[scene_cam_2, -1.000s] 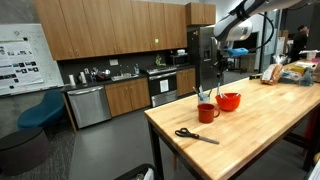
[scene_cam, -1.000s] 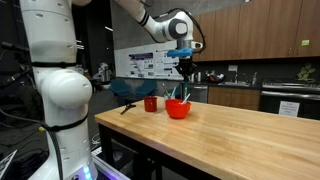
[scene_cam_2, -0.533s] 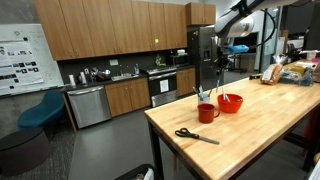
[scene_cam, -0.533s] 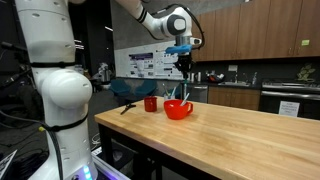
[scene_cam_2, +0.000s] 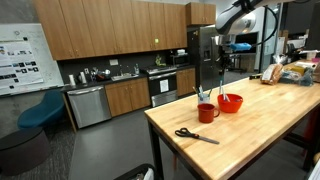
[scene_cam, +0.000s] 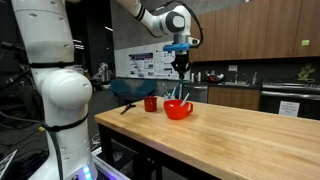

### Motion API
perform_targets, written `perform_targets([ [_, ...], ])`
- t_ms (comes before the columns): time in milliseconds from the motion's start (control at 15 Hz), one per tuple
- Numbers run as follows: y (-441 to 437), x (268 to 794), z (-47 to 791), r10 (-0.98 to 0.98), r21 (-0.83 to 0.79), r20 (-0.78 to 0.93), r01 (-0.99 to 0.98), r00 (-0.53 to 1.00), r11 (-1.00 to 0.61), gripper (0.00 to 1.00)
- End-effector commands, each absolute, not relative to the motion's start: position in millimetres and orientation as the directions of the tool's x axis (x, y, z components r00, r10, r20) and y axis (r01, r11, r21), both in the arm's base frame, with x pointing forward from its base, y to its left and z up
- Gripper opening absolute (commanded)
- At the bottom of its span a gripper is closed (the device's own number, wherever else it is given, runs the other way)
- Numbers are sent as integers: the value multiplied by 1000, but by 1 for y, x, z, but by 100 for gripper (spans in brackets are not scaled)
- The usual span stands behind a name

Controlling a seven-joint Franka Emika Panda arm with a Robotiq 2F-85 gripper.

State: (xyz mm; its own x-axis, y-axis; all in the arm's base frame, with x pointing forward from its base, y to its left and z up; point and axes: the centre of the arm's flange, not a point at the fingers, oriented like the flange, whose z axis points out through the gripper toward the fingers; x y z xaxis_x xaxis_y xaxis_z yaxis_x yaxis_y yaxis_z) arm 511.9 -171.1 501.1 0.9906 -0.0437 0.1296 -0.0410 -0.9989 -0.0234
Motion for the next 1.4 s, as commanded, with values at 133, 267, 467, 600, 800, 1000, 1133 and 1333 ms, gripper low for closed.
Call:
perform_targets([
  [133, -168, 498, 499, -11, -28, 66, -9, 998, -1000, 3],
  [267, -168, 500, 490, -4, -11, 63, -3, 998, -1000, 3],
  [467, -170, 505, 476, 8, 19, 55, 7, 998, -1000, 3],
  [600, -171, 510, 465, 10, 26, 41, 9, 999, -1000, 3],
  [800, -170, 516, 449, 15, 23, 16, 15, 1000, -1000, 6],
  [1000, -167, 521, 441, 19, 19, 3, 19, 1000, -1000, 43],
  [1133, -163, 523, 441, 24, 18, 28, 23, 999, -1000, 55],
  [1333, -152, 529, 446, 46, 14, 83, 45, 995, -999, 74],
])
